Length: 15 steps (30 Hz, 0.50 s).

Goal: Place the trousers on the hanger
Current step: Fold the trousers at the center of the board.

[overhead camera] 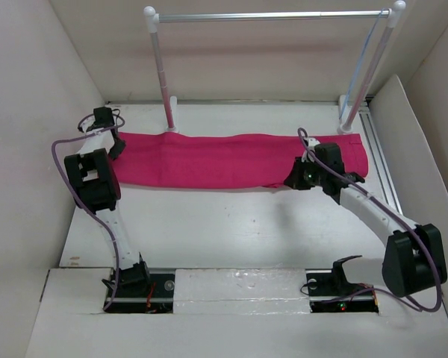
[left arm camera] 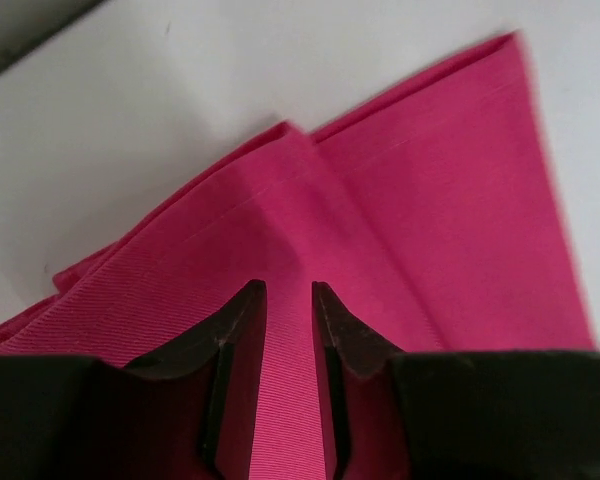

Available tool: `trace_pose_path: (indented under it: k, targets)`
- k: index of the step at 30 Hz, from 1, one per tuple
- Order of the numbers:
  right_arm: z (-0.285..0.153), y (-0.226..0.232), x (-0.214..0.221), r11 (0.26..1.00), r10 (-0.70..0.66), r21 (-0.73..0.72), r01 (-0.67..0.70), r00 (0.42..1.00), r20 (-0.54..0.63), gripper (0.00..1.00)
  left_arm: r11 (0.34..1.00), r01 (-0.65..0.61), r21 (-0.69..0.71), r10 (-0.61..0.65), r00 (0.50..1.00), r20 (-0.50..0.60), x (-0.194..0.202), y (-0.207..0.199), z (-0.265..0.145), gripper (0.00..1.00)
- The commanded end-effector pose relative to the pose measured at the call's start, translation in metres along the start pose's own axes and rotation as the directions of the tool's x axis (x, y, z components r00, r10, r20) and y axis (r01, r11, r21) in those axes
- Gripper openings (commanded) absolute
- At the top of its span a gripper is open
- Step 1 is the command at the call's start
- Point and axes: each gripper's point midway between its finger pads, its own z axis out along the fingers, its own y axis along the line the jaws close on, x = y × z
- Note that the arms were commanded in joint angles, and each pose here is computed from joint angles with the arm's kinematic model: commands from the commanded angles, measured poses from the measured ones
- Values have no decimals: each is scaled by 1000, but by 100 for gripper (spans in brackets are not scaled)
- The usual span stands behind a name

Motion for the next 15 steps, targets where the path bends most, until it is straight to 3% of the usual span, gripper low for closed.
trace_pose_path:
  k: [1,4,7,15]
  targets:
    - [-5,21,-4,995,-86,-56,87,996,20,8,999,9,-36,-8,999,33,-19,3,-17,22]
    - [-5,29,3,990,-116,-77,116,993,8,8,998,13,-68,-12,1000,19,-16,7,-12,33]
    - [-4,36,15,985,-137,-114,134,990,-20,8,995,29,-99,-27,999,25,-16,9,-4,38]
    - [-12,37,39,978,-183,-119,174,980,-76,8,994,62,-91,-58,997,46,-22,-1,12,39]
